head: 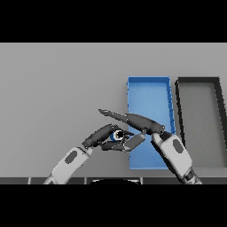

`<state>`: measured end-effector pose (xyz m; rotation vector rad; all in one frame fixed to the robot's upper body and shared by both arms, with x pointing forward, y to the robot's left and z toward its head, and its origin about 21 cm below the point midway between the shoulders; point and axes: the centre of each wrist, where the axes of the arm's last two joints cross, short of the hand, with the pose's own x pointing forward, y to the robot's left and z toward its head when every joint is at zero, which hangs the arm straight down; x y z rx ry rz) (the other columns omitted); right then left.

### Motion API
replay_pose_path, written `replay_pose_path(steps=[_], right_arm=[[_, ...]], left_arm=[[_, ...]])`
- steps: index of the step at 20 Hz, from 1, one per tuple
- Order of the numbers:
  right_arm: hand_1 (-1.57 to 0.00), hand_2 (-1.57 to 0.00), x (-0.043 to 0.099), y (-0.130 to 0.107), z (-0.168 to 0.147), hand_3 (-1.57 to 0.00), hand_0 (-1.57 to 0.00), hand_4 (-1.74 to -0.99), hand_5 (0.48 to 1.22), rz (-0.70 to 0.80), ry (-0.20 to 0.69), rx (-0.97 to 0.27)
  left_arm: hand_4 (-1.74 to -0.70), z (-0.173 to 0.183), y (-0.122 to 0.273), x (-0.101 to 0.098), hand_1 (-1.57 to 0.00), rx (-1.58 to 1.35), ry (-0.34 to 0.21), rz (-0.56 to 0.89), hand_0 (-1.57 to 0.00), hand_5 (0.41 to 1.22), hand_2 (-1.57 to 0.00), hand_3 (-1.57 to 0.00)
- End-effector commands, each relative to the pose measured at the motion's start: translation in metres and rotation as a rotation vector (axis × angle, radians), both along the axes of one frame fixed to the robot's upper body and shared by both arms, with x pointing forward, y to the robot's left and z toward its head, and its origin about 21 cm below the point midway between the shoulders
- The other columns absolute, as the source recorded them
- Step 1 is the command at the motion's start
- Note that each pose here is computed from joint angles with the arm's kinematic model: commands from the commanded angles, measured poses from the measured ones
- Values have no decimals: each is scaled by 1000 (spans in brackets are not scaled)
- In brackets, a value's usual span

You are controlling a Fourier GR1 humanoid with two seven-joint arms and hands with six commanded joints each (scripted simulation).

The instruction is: Pick up the blue pipe and place it into the blue bin.

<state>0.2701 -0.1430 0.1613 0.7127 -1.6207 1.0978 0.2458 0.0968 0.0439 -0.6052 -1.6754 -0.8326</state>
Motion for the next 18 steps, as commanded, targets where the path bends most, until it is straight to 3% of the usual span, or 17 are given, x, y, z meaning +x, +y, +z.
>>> replay_pose_path(steps=[1, 2, 3, 4, 6, 7, 9, 11, 13, 14, 16, 18], right_arm=[[-12, -29, 4, 5, 2, -2, 1, -1222, 506, 13, -3, 5], [-84, -102, 7, 11, 7, -46, -53, -1245, 506, 30, 0, 1], [-225, -237, 9, 19, 6, -161, -181, -1294, 509, 49, 0, -19], [-375, -379, 9, 23, 7, -296, -345, -1335, 507, 73, -3, -30], [-699, -739, 11, 29, 8, -635, -718, -1430, 522, 100, -17, -34], [-873, -905, 12, 32, 8, -768, -888, -1486, 550, 124, -14, -4], [-1124, -1145, 12, 35, 5, -957, -1134, -1562, 666, 173, 35, 14], [-1285, -1298, 10, 35, -2, -1178, -1291, -1495, 826, 185, 73, 62], [-1388, -1396, 11, 37, -2, -1320, -1392, -1452, 968, 187, 62, 98], [-1425, -1431, 10, 35, 3, -1370, -1428, -1441, 1019, 188, 5, 97], [-1477, -1482, 8, 36, 5, -1442, -1479, -1457, 1092, 191, -38, 71], [-1511, -1514, 6, 37, 2, -1489, -1512, -1470, 1138, 189, -16, 86]], left_arm=[[-1737, 2, 3, 1, -1571, -5, 14, -1, -1571, 1221, -1571, -1535], [-1736, 2, 4, 0, -1571, -17, 28, -11, -1571, 1221, -1571, -1484], [-1737, 1, 5, 2, -1326, 19, 0, -7, -1394, 1221, -1320, -1288], [-1682, 0, 8, 2, -1078, 137, 9, -8, -1182, 1221, -1063, -1030], [-1480, 5, 4, 2, -706, 236, 40, 1, -818, 1221, -680, -659], [-1533, 7, 4, 2, -706, 204, 29, 13, -776, 1221, -686, -583], [-1607, 5, 2, 4, -1017, 161, 27, 36, -1063, 1221, -969, -939], [-1655, 1, 2, 2, -1217, 113, 63, 36, -1246, 1221, -1115, -1166], [-1686, 0, 2, 3, -1344, 49, 61, 31, -1363, 1221, -1254, -1312], [-1697, 2, 1, 3, -1390, 25, 56, 25, -1404, 1221, -1310, -1364], [-1713, 1, 3, 3, -1455, 30, 63, 24, -1464, 1221, -1372, -1438], [-1723, -1, 3, 2, -1497, 25, 64, 31, -1503, 1221, -1401, -1486]])
